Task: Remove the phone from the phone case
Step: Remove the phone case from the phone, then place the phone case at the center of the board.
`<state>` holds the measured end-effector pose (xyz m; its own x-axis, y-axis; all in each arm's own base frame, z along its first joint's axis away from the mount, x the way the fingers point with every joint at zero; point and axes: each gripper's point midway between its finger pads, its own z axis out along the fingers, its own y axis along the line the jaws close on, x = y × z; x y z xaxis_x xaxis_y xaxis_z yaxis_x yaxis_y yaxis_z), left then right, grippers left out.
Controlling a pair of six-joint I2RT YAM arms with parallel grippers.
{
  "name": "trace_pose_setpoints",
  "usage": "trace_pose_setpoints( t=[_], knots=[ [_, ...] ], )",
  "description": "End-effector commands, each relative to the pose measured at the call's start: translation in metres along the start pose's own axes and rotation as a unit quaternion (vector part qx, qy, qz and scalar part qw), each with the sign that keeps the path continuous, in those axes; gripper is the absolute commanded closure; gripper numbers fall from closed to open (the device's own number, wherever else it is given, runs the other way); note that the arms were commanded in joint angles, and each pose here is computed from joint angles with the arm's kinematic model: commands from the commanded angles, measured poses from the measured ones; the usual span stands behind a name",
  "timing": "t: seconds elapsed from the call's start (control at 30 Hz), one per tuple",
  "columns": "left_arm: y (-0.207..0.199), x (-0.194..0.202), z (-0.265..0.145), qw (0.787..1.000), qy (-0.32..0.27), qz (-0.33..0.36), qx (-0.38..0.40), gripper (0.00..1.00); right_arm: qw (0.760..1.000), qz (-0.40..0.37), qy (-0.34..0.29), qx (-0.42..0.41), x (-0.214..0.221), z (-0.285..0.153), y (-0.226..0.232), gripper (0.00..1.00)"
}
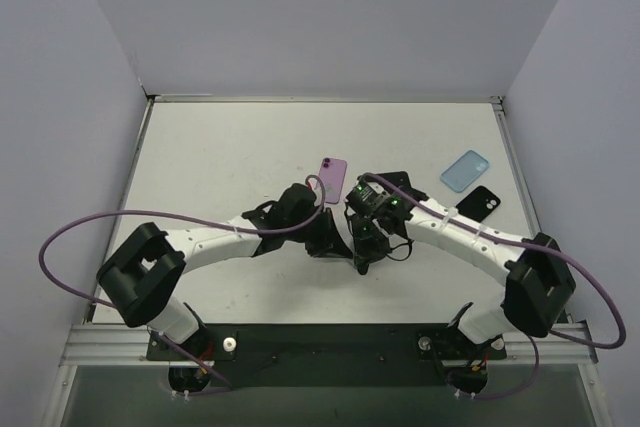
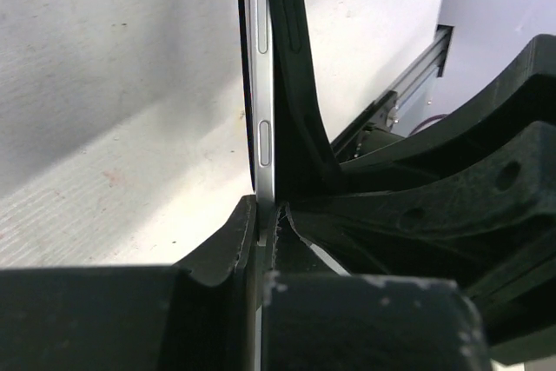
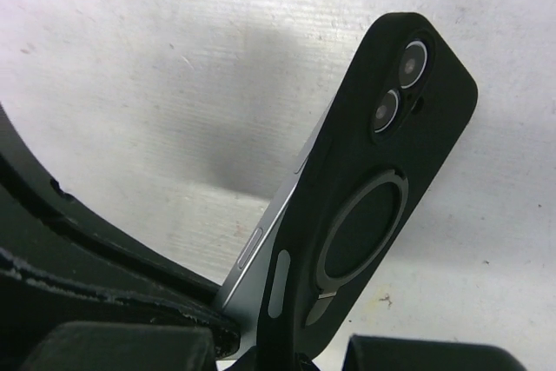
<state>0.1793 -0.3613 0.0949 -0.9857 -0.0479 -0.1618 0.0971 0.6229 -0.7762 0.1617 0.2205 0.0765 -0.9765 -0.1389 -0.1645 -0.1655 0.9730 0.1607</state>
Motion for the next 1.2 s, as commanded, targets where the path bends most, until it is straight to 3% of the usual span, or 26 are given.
trace_pose_setpoints(
  t=[0.0, 0.3, 0.67, 0.97, 1.17],
  knots=[
    [0.023, -0.021, -0.027, 0.998, -0.039, 0.001, -0.044, 1.0, 0.999, 0.012, -0.043, -0.018, 0.004, -0.041, -0.02, 1.0],
    [0.014, -0.05, -0.071, 0.997, -0.075, -0.001, -0.007, 1.0, 0.997, 0.017, -0.077, -0.021, 0.014, -0.056, -0.041, 1.0],
    [0.006, -0.063, -0.097, 0.995, -0.099, 0.012, -0.004, 1.0, 0.985, 0.075, -0.156, 0.011, -0.024, -0.083, -0.059, 1.0],
    [0.047, -0.103, -0.133, 0.99, -0.14, -0.019, -0.01, 1.0, 0.968, 0.176, -0.179, -0.024, -0.067, -0.085, -0.088, 1.0],
    [0.093, -0.126, -0.139, 0.985, -0.155, -0.071, 0.012, 1.0, 0.933, 0.286, -0.199, -0.093, -0.09, -0.066, -0.121, 1.0]
  ],
)
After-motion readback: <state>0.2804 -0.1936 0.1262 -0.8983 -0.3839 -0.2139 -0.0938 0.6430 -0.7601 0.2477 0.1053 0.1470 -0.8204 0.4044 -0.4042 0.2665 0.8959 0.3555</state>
